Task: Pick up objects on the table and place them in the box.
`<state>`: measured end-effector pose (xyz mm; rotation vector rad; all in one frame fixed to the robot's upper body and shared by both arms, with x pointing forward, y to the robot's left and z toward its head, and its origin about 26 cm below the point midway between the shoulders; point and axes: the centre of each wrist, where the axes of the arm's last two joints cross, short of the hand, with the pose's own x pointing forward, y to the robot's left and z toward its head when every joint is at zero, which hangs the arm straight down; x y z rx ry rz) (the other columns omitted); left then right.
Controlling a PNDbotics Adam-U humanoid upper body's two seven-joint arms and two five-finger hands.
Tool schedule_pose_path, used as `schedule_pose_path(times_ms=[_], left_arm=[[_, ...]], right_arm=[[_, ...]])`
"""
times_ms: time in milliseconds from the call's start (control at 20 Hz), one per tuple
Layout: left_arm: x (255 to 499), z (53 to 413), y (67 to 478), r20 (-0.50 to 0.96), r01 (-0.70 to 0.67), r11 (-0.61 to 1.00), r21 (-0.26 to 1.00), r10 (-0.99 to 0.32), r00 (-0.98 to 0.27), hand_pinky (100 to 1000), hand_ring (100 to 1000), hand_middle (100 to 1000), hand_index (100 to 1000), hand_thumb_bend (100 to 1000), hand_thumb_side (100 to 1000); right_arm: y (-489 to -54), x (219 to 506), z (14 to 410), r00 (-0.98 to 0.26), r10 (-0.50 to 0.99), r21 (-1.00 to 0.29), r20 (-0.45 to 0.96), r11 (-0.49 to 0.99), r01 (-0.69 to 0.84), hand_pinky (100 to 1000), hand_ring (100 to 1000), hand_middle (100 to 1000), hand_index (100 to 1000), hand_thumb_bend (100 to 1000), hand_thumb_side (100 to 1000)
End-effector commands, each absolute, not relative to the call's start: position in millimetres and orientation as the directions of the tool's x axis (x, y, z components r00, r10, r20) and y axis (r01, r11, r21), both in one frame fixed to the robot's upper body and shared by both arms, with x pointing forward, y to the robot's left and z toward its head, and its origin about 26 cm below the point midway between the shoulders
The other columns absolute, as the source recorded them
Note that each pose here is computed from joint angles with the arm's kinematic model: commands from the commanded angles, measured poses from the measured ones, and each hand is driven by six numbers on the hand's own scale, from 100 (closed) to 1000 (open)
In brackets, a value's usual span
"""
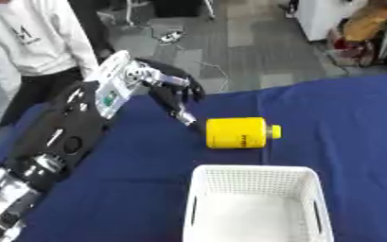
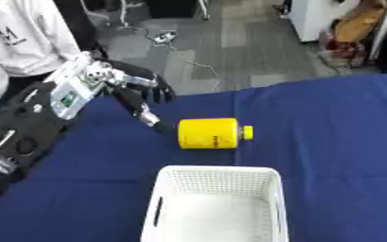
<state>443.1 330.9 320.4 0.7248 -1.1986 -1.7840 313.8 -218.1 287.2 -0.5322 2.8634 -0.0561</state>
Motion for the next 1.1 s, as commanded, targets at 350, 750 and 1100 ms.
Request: schedule_pose_path(times_ms=[350,750,1100], left_arm=[[445,327,322,-0.017,0.329,-0.227,0.917,-0.843,-0.537,615,718,820,931,775,801],[447,326,320,-0.013,0.331,-0.226,0.916,-0.842,-0.539,616,717,821,934,779,801],[448,325,323,-0.029,0.338,-0.235,0.911,-0.855,-0.519,626,725,826,939,785,802]], right_arm=[[-213,311,297,-0.89,-0.383,-0.093,-0.247,0.924,-0.371,292,394,487,647,100,975],[-210,311,299,-0.885,-0.396,-0.093,-0.246,0.918,-0.385,292,395,488,648,100,975],[-206,311,301,-0.877,-0.409,-0.093,-0.251,0.912,-0.399,294,396,488,649,100,975]])
